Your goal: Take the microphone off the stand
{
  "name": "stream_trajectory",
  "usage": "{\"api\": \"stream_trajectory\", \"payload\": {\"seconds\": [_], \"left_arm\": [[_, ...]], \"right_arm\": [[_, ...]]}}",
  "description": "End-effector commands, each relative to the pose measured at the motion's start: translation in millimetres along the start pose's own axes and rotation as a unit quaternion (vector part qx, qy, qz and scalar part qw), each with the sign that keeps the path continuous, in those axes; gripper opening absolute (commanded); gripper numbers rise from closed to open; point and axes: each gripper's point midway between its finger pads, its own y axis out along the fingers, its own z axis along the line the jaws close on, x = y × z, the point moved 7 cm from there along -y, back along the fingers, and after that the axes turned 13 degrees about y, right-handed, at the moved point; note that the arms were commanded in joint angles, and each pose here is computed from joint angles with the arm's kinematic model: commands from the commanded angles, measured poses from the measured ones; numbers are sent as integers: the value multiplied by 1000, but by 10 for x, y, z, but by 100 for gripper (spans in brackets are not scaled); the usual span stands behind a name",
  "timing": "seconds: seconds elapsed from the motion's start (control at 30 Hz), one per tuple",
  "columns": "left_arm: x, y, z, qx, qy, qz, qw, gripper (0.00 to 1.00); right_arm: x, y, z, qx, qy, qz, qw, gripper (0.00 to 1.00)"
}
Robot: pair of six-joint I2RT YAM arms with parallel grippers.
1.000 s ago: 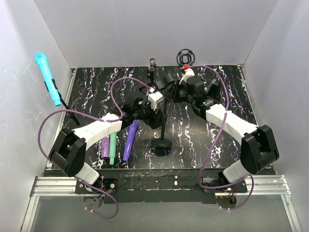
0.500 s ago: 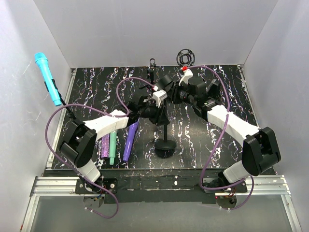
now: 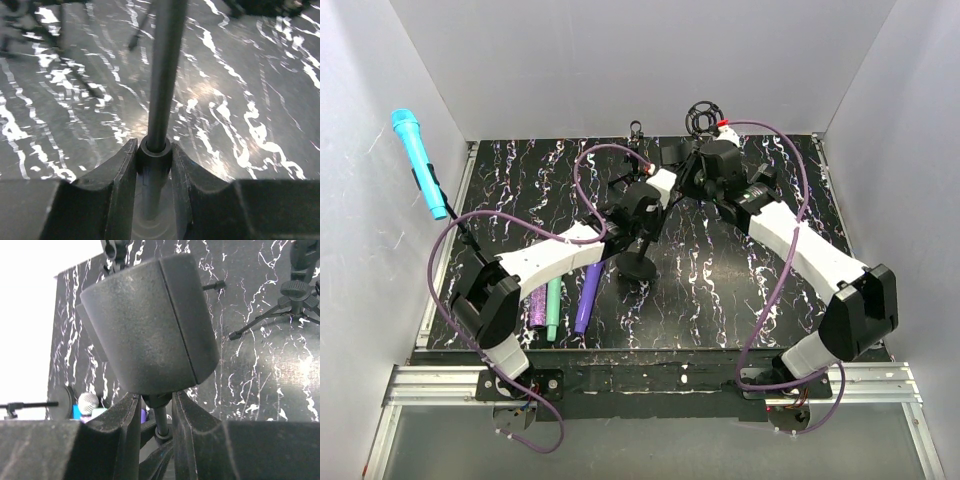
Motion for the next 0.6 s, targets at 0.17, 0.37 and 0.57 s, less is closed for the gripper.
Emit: {"api": "stream_trajectory", "payload": {"seconds": [0.17,0.37,0.57], "left_arm": [[79,98,269,141,4,3,990,0],[67,-28,115,-83,32,-43,995,55],[-98,-240,286,-254,-53,-66,963,63]], "right_arm": [[-187,148,-169,-122,62,-10,991,1],[-200,170,-324,-83,14,-12,996,1],[-201,95,-224,71,-73,4,995,1]]}}
